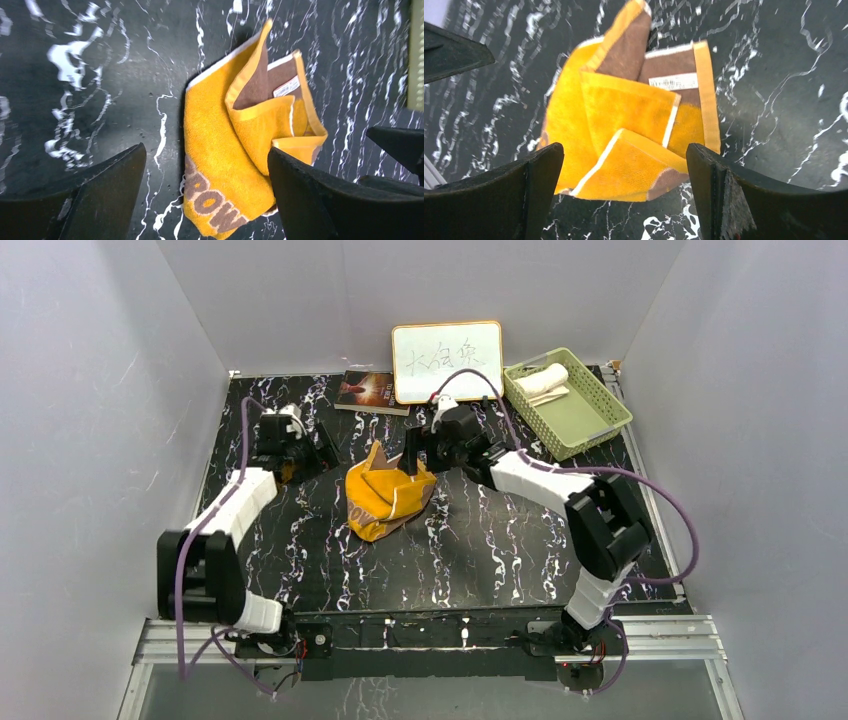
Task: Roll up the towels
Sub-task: Flatten out the towel at the center of the board.
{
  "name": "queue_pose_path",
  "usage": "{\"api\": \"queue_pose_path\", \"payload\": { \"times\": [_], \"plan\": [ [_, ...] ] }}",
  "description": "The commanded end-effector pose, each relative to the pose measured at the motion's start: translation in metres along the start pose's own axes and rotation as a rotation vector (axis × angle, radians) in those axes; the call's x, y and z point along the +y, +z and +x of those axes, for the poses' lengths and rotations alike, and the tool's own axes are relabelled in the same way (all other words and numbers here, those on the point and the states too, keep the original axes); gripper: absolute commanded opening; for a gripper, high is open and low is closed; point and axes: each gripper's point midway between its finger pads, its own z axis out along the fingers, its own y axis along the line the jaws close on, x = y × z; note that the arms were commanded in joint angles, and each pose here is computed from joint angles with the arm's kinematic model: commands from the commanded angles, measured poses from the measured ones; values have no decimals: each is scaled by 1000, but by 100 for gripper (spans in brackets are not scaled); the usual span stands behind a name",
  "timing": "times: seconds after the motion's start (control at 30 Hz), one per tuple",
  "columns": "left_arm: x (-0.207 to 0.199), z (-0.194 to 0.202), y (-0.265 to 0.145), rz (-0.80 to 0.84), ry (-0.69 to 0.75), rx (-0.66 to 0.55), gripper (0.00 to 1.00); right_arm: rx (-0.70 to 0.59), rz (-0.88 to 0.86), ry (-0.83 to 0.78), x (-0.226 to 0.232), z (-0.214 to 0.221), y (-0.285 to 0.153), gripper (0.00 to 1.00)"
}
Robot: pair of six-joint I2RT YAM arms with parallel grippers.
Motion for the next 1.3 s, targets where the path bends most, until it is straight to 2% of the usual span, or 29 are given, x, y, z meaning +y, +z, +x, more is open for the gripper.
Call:
{"api": "queue_pose_path", "payload": {
  "times": [0.0,0.2,0.33,0.47,0.6,0.7,0.87,0.93,0.97,1.0,1.07,1.17,1.2,1.27],
  "plan": [
    [-26,9,23,136,34,116,87,114,32,11,-10,28,14,91],
    [-37,3,66,157,49,179,78,186,111,-27,-28,46,27,90],
    [-41,7,91,144,68,214,77,229,128,-43,-36,60,29,89],
    [-44,10,115,126,95,241,75,247,127,-41,-39,68,29,82],
    [-45,18,137,103,137,282,73,253,131,-40,-40,72,27,81],
    [-50,21,148,107,159,298,67,257,125,-36,-40,75,28,80],
    [-58,26,160,126,173,317,44,269,108,-18,-40,82,30,62],
    [-60,27,162,139,156,327,22,274,100,-8,-41,83,30,54],
    [-61,28,162,142,147,334,5,272,99,0,-43,83,29,49],
    [-62,28,162,147,141,337,0,271,96,8,-44,83,28,43],
    [-64,24,159,152,138,329,0,259,93,24,-49,78,24,31],
    [-63,7,147,142,141,290,0,218,86,54,-57,63,13,4],
    [-63,-5,138,143,142,265,0,197,90,64,-63,56,7,0],
    [-60,-29,120,140,142,212,0,140,111,75,-77,38,-5,0]
  ]
}}
